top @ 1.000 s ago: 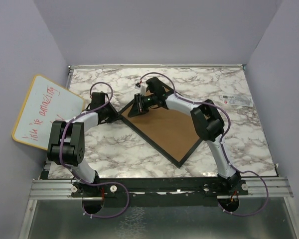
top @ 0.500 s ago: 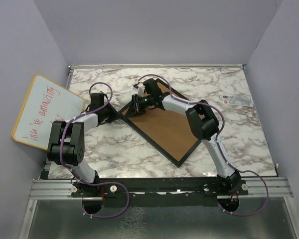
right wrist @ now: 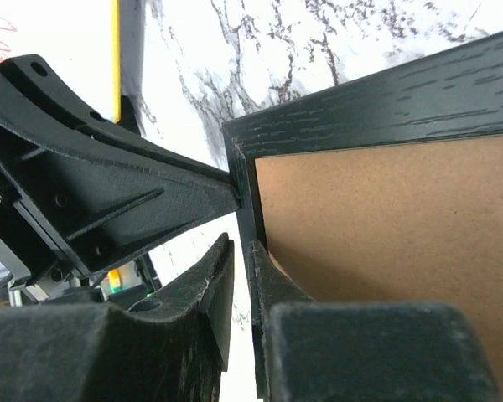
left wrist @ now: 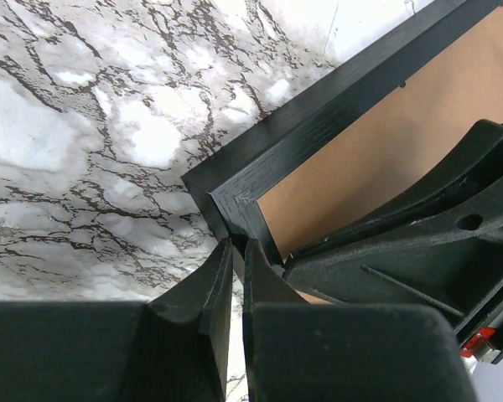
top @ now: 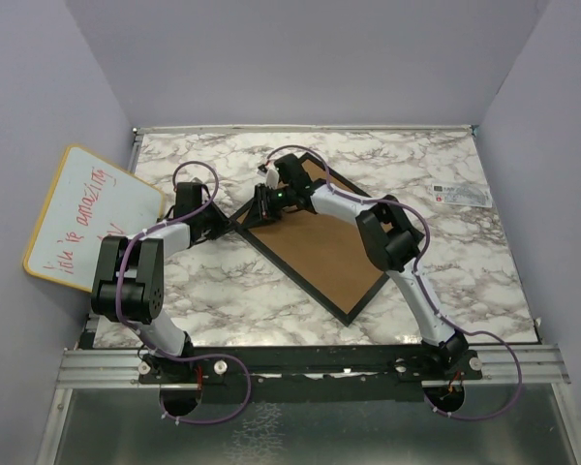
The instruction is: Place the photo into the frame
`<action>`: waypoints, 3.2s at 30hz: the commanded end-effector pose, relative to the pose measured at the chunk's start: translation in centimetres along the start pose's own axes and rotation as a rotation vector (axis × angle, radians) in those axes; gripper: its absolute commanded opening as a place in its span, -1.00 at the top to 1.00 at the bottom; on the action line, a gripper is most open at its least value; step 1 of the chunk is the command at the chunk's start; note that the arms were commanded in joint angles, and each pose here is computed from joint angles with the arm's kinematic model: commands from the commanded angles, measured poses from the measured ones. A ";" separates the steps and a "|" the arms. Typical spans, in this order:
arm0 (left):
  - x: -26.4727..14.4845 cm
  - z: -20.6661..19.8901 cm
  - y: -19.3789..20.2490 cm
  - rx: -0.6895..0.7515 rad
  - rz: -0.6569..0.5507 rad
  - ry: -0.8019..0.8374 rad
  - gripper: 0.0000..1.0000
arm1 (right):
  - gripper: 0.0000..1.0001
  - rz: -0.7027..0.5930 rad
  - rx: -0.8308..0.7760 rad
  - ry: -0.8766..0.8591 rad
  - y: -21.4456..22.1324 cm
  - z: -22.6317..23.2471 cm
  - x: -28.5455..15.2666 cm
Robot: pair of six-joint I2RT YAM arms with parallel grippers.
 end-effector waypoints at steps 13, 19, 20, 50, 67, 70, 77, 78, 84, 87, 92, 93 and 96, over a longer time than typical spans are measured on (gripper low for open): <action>0.2 4.0 2.9 -0.009 0.111 -0.193 0.88 | 0.67 0.006 -0.045 -0.008 0.5 0.1 0.0; 0.4 4.1 2.9 -0.005 0.118 -0.199 0.88 | 0.79 0.006 -0.094 -0.123 0.3 1.7 -0.6; 0.4 4.1 2.9 -0.004 0.118 -0.198 0.87 | 0.82 0.014 -0.090 -0.114 0.5 1.5 -0.6; 0.8 4.4 2.7 -0.003 0.126 -0.208 0.89 | 0.74 -0.010 -0.116 -0.083 1.1 0.5 -0.6; 0.8 4.3 2.6 0.002 0.126 -0.206 0.89 | 0.82 0.023 -0.057 0.013 1.8 -1.6 0.2; 0.7 4.3 2.6 0.003 0.125 -0.208 0.89 | 0.83 0.024 -0.051 0.042 2.0 -2.0 0.2; 0.6 4.5 2.7 0.004 0.124 -0.215 0.90 | 0.86 0.000 -0.008 0.142 1.6 -3.3 -0.2; 0.6 4.5 2.7 0.005 0.126 -0.217 0.90 | 0.86 -0.003 0.003 0.163 1.6 -3.5 -0.1; 0.4 4.7 2.8 0.008 0.127 -0.223 0.94 | 0.87 -0.034 0.065 0.258 1.5 -4.8 -0.5; 0.4 4.8 2.8 0.007 0.127 -0.227 0.94 | 0.88 -0.026 0.079 0.270 1.8 -5.4 -0.8; 0.4 4.9 2.7 0.011 0.127 -0.232 0.95 | 0.89 -0.013 0.083 0.278 2.7 -6.0 -1.3; 0.4 4.9 2.7 0.011 0.128 -0.235 0.95 | 0.89 -0.012 0.086 0.288 2.8 -6.3 -1.4; 0.3 5.0 2.7 0.014 0.128 -0.238 0.95 | 0.90 -0.014 0.097 0.329 2.9 -7.0 -1.5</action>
Point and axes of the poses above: each gripper's point midway between its finger pads, its own x axis out along the fingers, its own z axis along the line the jaws close on, y = z × x, the point moved 9 cm from there along -x, back along the fingers, and after that the axes turned 5 degrees about -x, right-handed, at the moved point
